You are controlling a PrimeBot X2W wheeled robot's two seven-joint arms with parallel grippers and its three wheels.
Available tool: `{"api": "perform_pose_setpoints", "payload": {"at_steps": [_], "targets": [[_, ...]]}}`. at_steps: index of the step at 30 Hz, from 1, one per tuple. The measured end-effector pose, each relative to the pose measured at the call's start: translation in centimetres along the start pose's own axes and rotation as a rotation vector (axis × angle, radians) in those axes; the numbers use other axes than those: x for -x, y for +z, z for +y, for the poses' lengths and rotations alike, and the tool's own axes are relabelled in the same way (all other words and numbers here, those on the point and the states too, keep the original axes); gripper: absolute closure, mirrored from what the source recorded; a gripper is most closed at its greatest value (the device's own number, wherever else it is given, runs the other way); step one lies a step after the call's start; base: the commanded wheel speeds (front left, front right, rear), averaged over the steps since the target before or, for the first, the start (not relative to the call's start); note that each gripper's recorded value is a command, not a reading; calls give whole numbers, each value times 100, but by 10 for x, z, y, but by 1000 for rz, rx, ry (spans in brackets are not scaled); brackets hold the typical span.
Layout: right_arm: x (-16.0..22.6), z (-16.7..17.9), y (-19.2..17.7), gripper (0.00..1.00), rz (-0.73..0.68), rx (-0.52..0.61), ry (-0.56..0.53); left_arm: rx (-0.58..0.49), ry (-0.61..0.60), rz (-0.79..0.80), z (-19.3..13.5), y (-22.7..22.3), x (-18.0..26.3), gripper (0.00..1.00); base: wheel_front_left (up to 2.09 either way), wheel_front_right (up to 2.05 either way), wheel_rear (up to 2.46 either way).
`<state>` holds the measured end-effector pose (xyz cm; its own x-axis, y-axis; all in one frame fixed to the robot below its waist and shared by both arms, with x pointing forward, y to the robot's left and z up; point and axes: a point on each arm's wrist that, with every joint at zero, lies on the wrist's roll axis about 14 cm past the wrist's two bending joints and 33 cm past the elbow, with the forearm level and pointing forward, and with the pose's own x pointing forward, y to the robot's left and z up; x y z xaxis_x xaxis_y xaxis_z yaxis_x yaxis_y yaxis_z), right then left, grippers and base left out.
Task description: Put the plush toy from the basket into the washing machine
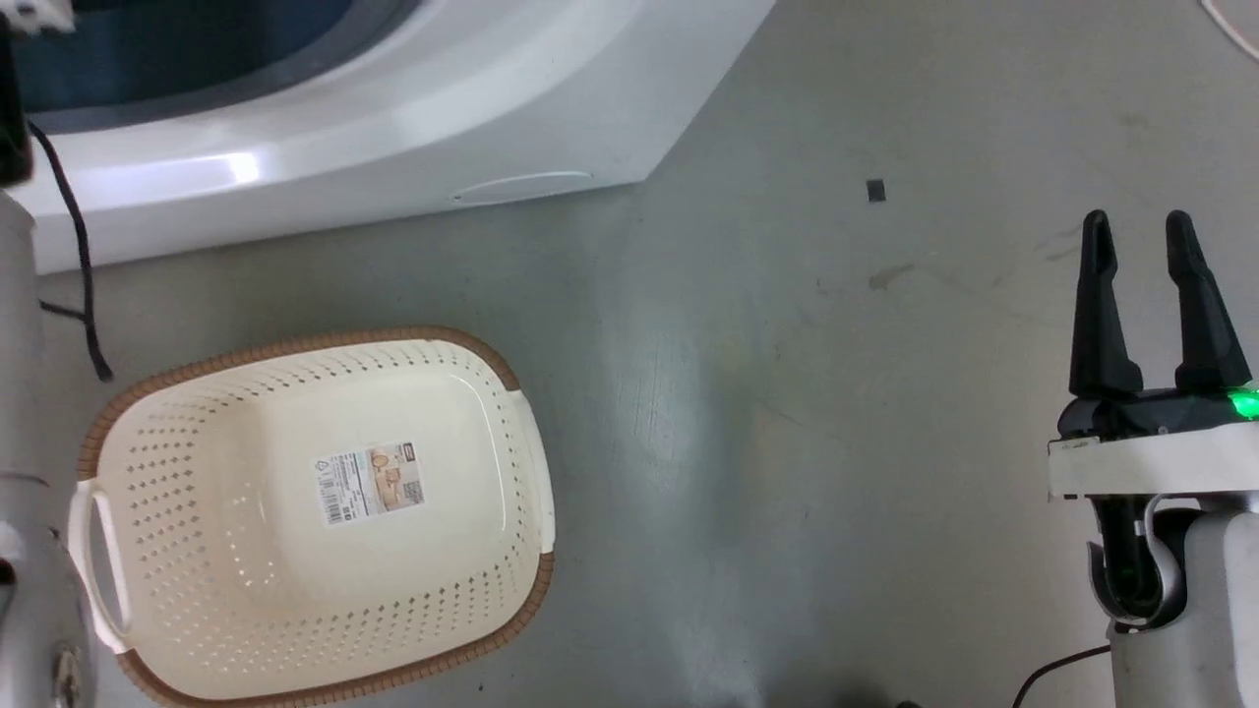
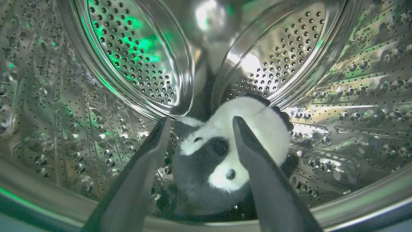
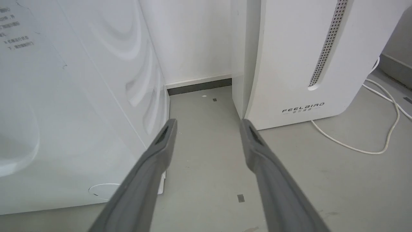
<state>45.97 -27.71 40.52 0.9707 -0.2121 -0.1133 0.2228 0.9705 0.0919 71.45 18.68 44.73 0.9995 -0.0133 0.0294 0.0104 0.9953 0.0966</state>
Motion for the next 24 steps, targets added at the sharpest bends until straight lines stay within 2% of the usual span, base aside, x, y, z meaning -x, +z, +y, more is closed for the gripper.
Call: {"api": "perform_pose_setpoints", "payload": {"at_steps": [13,24], "targets": [[14,25,39,0,-86,-8,74,12,-24,-29,-7,26,69,0,0,0,0],[37,44,74,0,-168,-16,133,23,-4,-111,3,71,133,0,0,0,0]]}}
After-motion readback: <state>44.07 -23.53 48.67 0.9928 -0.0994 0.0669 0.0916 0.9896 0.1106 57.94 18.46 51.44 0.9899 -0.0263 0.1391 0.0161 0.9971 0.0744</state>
